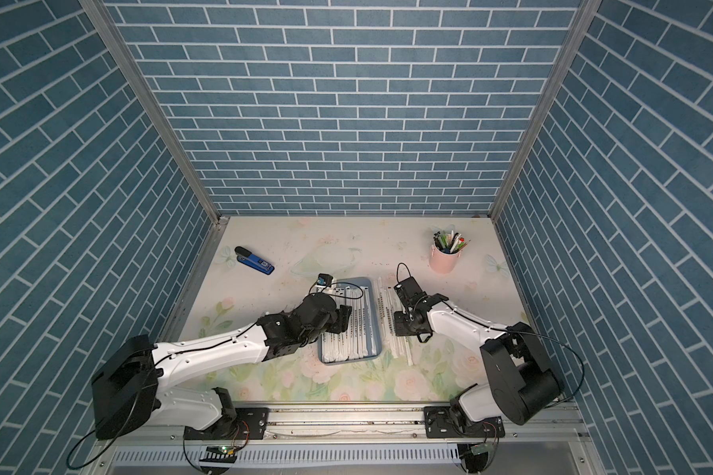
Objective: Put the straws into the storage box
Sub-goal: Pick up the straw from the center of the board, then place the straw in the storage box.
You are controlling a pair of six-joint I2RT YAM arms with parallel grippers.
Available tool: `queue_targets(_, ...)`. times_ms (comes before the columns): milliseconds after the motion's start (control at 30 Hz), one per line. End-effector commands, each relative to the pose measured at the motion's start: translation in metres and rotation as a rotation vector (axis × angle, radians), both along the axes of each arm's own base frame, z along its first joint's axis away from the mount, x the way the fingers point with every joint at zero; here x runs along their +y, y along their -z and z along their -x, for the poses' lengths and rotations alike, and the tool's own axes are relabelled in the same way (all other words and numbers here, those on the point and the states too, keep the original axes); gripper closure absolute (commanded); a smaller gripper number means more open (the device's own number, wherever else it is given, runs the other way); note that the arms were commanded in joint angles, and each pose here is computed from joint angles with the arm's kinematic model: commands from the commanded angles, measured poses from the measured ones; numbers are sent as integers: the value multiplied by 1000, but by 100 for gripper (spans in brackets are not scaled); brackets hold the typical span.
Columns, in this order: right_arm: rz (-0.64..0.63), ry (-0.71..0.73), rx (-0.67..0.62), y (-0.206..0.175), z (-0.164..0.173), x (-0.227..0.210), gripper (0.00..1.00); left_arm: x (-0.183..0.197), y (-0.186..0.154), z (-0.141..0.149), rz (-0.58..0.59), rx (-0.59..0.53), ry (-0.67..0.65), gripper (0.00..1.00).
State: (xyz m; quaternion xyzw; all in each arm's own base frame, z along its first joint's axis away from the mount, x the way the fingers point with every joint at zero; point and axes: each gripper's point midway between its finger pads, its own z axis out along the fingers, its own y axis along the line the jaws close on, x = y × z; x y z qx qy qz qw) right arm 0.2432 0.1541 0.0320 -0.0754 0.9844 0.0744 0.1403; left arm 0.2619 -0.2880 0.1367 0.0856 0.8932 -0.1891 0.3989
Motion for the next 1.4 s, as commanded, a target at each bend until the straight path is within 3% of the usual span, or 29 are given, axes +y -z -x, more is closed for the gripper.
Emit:
queue_targets(0,1,-18,-36,-13,-10,0,96,1,-12,-1,-7,-25,-3,29)
queue_targets(400,-234,-7,-90,-67,-29,45,97,8,-17,-4,-26,-44,-29,29)
queue_targets(633,-363,-66,-118,-97,-17,123,98,41,-26,-12,-22,-64,-131,29)
queue_targets(800,-374,-29,-157,-83,-19,156,98,67,-24,-13,-30,-57,-190,29)
queue_targets(933,-340,-48,-114,-54,-15,171,98,77,-23,-10,-25,-52,-203,29)
queue_targets(1367,-261,-62,-33,-14,-1,176,93,78,-17,-9,-19,-46,-193,29)
